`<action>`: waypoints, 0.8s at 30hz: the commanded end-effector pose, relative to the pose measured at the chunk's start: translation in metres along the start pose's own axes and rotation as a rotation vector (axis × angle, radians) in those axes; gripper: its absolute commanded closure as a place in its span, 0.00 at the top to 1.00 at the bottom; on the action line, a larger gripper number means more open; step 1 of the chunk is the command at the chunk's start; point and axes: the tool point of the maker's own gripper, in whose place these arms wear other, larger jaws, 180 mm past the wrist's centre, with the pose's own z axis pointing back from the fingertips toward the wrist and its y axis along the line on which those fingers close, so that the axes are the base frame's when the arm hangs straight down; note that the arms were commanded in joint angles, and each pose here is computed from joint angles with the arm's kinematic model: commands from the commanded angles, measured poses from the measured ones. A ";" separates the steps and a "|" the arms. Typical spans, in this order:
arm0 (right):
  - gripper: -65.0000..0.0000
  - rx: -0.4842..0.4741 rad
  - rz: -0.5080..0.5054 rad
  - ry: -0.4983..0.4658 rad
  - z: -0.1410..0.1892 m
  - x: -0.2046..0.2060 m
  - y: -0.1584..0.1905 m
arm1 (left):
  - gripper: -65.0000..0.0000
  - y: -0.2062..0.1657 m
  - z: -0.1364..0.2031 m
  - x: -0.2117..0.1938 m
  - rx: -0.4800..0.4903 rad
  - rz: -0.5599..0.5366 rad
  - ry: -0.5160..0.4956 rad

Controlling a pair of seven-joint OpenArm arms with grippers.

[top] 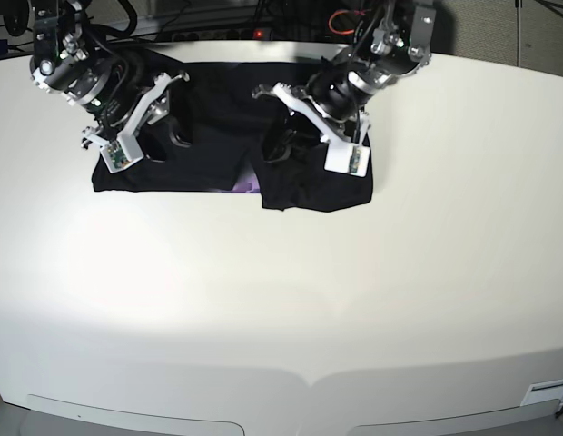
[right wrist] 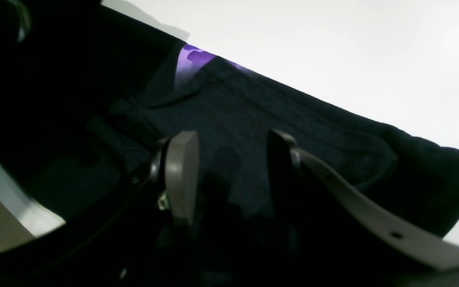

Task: Fold the T-shirt properly
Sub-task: 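Fold the strip end with the left gripper toward the right gripper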

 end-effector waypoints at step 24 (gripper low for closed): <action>0.44 0.002 0.020 -0.054 0.002 0.017 -0.003 | 0.38 -0.027 0.009 0.045 -0.026 -0.276 -0.070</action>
